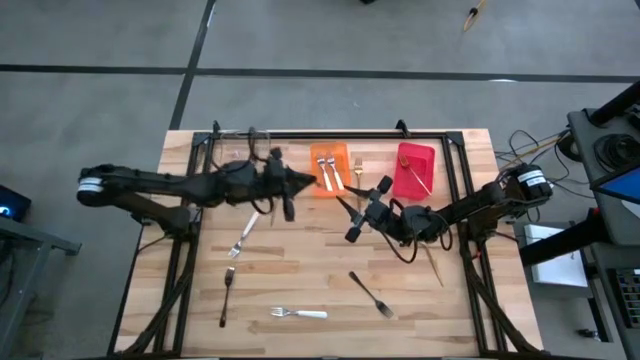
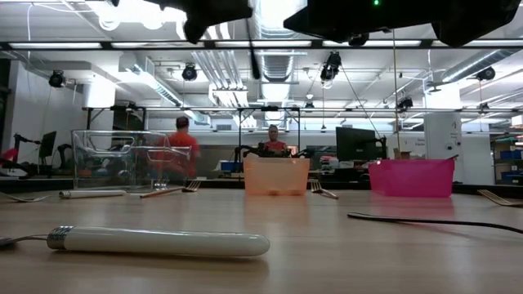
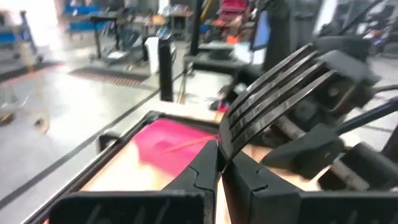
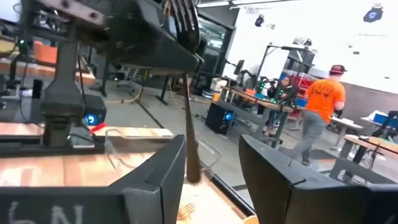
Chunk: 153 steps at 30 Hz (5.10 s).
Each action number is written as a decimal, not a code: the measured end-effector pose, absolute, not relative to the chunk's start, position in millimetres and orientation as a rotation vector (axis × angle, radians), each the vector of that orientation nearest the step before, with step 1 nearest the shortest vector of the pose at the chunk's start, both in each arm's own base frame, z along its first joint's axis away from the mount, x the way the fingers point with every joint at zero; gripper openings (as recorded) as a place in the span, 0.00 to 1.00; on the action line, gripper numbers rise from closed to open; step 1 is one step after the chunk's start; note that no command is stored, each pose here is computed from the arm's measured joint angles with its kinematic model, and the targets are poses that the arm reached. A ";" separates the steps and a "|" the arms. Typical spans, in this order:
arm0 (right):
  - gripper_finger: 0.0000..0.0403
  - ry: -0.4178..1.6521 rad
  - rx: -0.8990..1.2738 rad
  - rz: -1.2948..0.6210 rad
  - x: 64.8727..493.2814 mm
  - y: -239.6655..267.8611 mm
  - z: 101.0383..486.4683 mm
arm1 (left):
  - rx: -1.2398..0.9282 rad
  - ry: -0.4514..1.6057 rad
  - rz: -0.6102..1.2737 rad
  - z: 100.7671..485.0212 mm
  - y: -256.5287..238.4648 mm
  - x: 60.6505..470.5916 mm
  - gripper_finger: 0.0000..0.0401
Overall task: Sort silverware by color (type)
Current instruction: Put the right black fork into the transparent bin
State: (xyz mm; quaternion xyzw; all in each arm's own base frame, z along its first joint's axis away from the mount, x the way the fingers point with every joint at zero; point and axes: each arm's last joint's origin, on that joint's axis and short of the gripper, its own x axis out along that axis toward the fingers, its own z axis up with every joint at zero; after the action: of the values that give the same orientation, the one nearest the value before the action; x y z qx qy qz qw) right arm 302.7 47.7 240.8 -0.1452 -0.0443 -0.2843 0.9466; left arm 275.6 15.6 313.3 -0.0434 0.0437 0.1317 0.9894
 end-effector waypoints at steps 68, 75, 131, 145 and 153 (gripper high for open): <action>0.28 0.491 -0.329 -0.590 254.7 -35.5 241.8 | -1.091 0.972 0.788 229.4 237.6 125.6 0.00; 0.28 0.492 -0.329 -0.589 254.7 -35.5 241.8 | -1.135 0.972 0.809 228.7 236.2 124.8 0.00; 0.28 0.498 -0.336 -0.603 254.1 -39.4 241.8 | -1.172 1.010 0.867 194.0 225.0 119.8 0.00; 0.28 0.500 -0.344 -0.602 254.1 -39.4 241.8 | -1.186 0.994 0.852 190.8 224.1 120.1 0.00; 0.28 0.500 -0.343 -0.602 254.1 -39.5 241.8 | -1.174 0.984 0.859 190.3 225.2 120.4 0.00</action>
State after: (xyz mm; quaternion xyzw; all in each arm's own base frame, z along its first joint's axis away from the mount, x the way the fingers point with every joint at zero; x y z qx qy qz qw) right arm 254.1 -39.5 241.8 -0.1666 0.2426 -0.2918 0.9101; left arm 120.4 225.2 190.3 -0.5145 0.4313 0.3765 0.6384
